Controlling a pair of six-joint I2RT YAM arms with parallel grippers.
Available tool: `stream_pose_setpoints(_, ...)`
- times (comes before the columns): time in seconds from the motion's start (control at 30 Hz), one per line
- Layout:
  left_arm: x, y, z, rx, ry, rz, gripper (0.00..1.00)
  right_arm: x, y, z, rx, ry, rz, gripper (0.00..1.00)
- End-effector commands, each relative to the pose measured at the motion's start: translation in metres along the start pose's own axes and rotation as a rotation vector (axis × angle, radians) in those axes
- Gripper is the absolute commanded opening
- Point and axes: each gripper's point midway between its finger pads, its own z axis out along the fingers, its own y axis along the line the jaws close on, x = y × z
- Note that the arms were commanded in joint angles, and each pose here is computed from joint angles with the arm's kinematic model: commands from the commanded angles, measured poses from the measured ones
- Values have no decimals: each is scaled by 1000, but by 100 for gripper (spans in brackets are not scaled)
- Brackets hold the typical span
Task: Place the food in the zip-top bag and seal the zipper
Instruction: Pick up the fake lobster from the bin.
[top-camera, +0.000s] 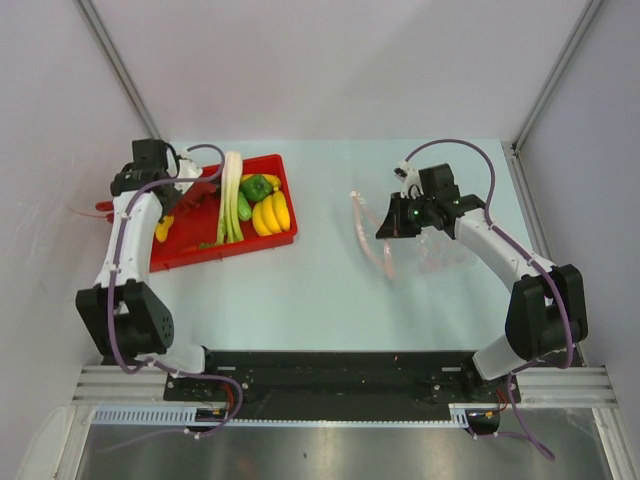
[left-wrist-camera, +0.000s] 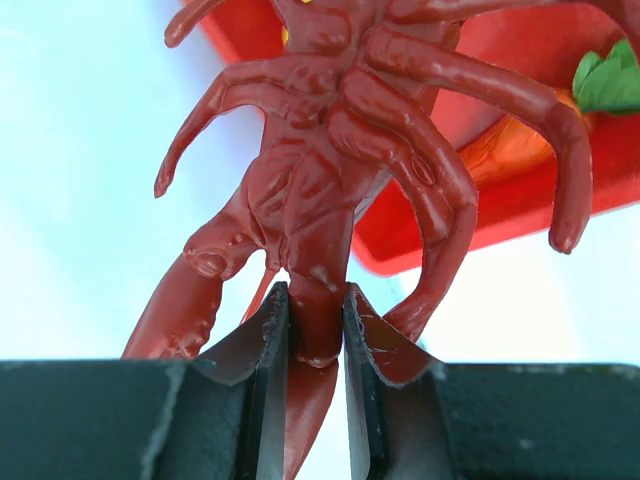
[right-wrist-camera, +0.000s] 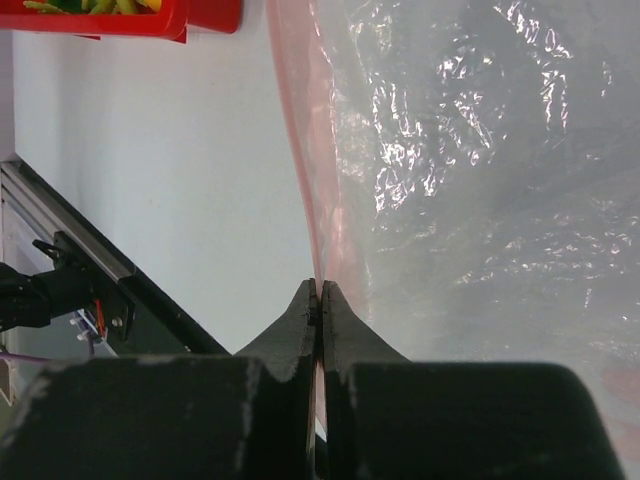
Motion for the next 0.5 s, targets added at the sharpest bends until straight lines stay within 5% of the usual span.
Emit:
stream_pose_setpoints(0.0, -13, 8, -48, -85, -93, 121, 0, -15, 16, -2, -67, -46, -12, 0)
stream_pose_setpoints(0.3, -109, -91, -161, -62, -559, 424, 0, -21, 36, -6, -153, -60, 12, 0)
stream_pose_setpoints(0.47, -148, -146, -201, -67, -718, 552, 0, -21, 48, -13, -220, -64, 22, 0)
